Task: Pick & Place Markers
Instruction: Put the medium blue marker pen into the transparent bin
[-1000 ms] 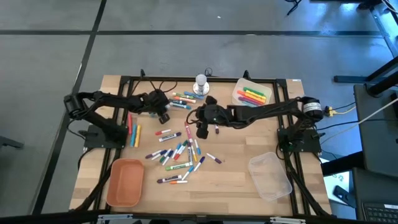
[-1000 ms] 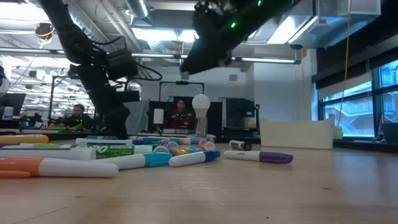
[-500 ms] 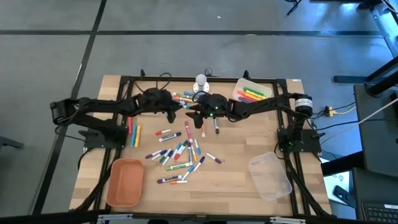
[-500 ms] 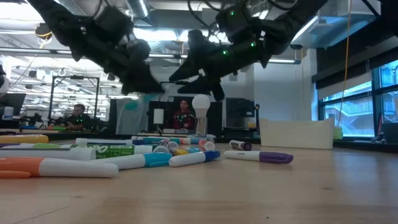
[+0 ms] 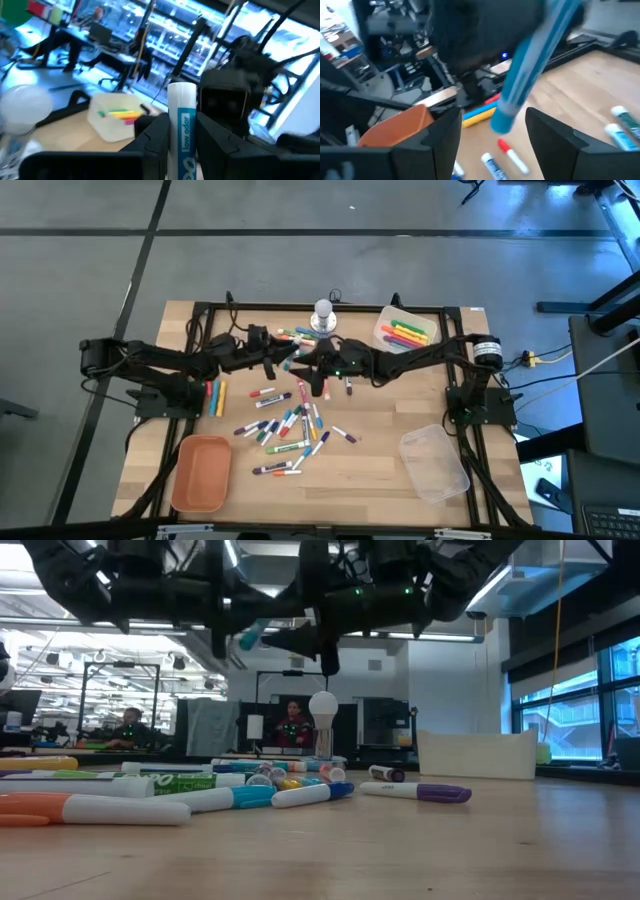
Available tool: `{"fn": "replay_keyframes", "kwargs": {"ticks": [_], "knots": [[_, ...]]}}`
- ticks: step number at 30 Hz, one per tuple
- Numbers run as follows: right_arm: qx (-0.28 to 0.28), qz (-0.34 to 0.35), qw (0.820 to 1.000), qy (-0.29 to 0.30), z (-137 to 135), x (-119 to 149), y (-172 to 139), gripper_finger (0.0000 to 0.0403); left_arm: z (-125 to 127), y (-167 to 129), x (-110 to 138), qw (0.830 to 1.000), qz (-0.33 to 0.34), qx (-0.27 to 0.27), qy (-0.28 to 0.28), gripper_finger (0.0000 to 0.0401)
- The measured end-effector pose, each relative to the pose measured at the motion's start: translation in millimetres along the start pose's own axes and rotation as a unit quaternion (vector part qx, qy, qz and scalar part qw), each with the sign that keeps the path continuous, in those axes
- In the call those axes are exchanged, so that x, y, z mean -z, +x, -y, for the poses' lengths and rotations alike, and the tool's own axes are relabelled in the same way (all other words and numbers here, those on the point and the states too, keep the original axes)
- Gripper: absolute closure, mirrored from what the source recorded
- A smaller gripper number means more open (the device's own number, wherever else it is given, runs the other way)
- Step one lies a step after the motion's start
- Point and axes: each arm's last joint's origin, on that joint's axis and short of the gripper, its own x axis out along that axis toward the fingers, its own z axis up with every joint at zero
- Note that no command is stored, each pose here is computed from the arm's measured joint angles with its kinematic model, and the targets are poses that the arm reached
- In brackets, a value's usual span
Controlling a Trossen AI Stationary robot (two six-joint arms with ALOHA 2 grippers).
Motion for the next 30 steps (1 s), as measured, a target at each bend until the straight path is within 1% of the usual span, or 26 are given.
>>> {"fn": "replay_keyframes", "kwargs": {"ticks": [3, 6, 9, 11, 15, 21, 23, 26, 30], "knots": [[-0.006, -0.003, 1.000, -0.019, -5, 2, 0, 0.0182, 7, 0, 2, 1.000, -0.002, 0.018, 0.008, 0.0330], [0.001, 0.013, 0.999, -0.040, -9, 2, 0, 0.0182, 11, -1, 4, 1.000, -0.005, 0.024, 0.006, 0.0330], [-0.001, 0.035, 0.999, -0.040, -13, -1, 0, 0.0190, 16, -1, 5, 1.000, 0.000, 0.028, 0.006, 0.0330], [-0.001, 0.035, 0.999, -0.029, -13, -1, 0, 0.0202, 18, -1, 5, 0.999, 0.000, 0.035, 0.010, 0.0329], [0.001, 0.028, 0.999, -0.029, -13, 0, 0, 0.0244, 22, -2, 7, 0.999, -0.002, 0.043, 0.012, 0.0324], [-0.013, 0.023, 0.999, -0.031, -14, 0, 0, 0.0342, 25, -3, 9, 0.998, -0.006, 0.053, 0.021, 0.0324], [-0.023, 0.018, 0.999, -0.033, -14, 0, 0, 0.0344, 26, -3, 9, 0.998, -0.009, 0.060, 0.034, 0.0322], [-0.032, 0.000, 0.999, -0.037, -14, 2, -1, 0.0344, 26, -3, 11, 0.997, -0.019, 0.065, 0.039, 0.0313], [-0.013, -0.039, 0.998, -0.038, -13, 2, -5, 0.0344, 25, -3, 14, 0.995, -0.035, 0.061, 0.069, 0.0295]]}}
